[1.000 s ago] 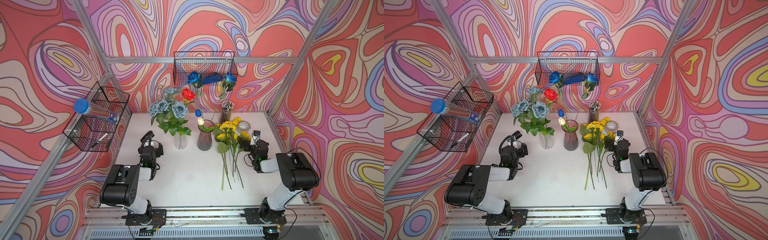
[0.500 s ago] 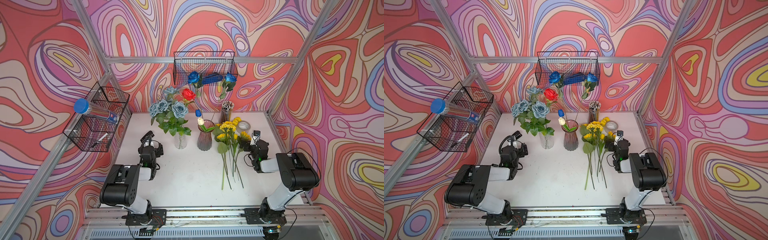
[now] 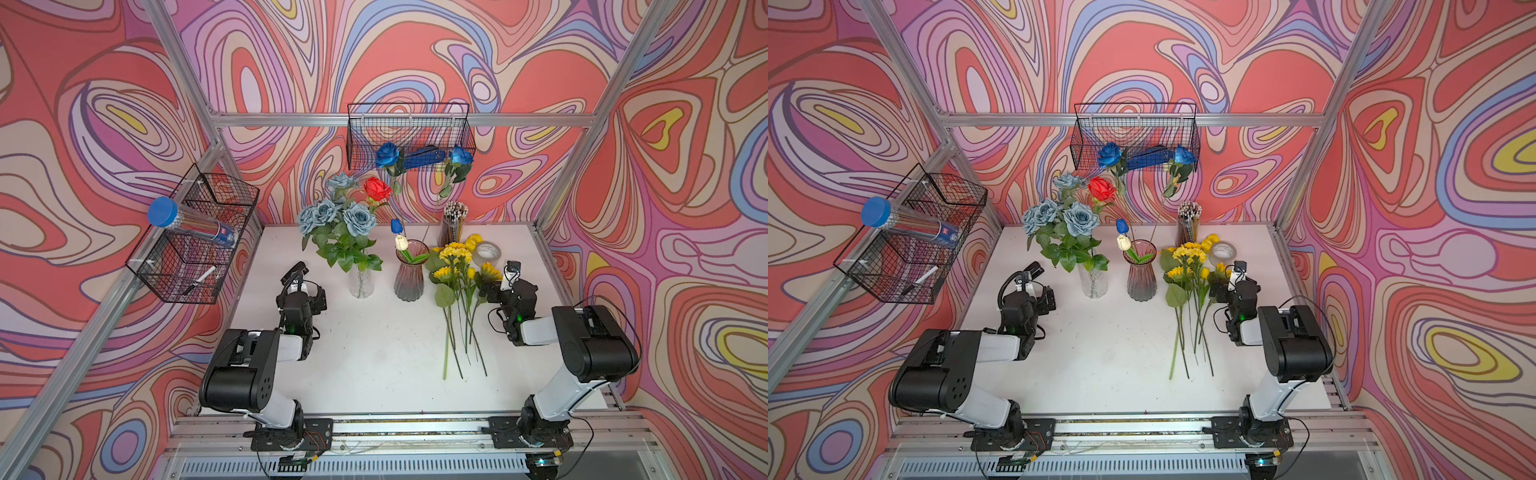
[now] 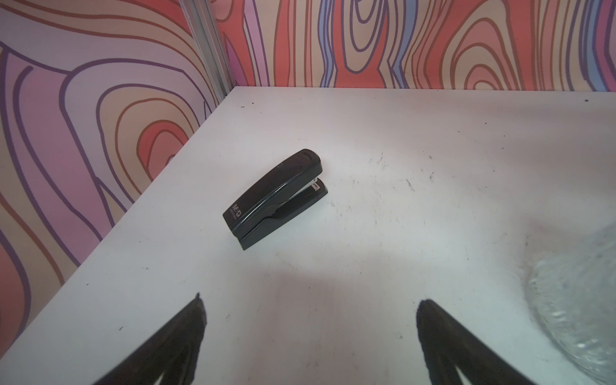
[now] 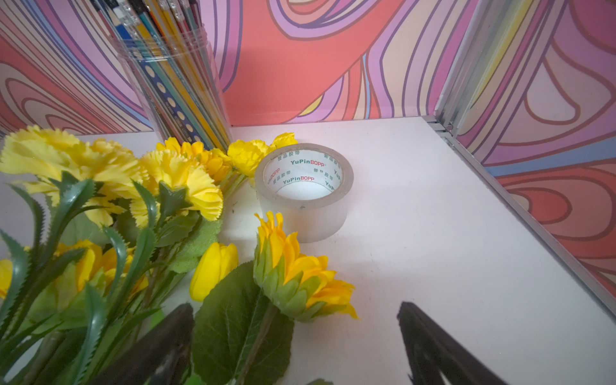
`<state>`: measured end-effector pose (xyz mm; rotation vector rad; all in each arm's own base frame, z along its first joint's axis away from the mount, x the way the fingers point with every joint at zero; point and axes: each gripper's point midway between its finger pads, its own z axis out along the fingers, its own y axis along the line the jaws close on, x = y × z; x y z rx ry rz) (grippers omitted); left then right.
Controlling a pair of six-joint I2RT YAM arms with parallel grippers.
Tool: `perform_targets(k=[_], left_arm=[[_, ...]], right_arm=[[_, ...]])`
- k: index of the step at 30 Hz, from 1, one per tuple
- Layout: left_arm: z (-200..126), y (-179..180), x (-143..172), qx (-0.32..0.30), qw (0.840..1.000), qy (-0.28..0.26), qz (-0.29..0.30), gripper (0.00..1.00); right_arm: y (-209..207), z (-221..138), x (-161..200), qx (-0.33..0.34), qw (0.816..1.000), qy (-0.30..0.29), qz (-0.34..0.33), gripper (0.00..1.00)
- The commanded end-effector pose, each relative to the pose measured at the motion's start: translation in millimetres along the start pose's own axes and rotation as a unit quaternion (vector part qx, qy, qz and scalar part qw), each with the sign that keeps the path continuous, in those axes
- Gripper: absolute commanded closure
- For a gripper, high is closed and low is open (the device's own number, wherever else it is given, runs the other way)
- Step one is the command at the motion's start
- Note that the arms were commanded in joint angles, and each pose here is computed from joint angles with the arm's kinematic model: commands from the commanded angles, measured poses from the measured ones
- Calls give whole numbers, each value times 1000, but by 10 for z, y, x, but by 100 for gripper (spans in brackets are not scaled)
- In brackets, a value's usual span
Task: Pick out yellow flowers from the vase
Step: Reset both arms
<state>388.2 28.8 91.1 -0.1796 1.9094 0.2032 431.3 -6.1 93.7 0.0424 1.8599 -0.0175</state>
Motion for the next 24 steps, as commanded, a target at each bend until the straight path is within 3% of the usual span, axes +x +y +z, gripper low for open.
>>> perform_targets(k=[1,24], left_arm=[[1,1,-3,2,1000,-2,-5,0],[1,-6,1,4,1000,-2,-3,1]], right_arm=[[-17,-19,7,4,1000,1,2,2],[-12,-21,14,3,1000,2,3,2]])
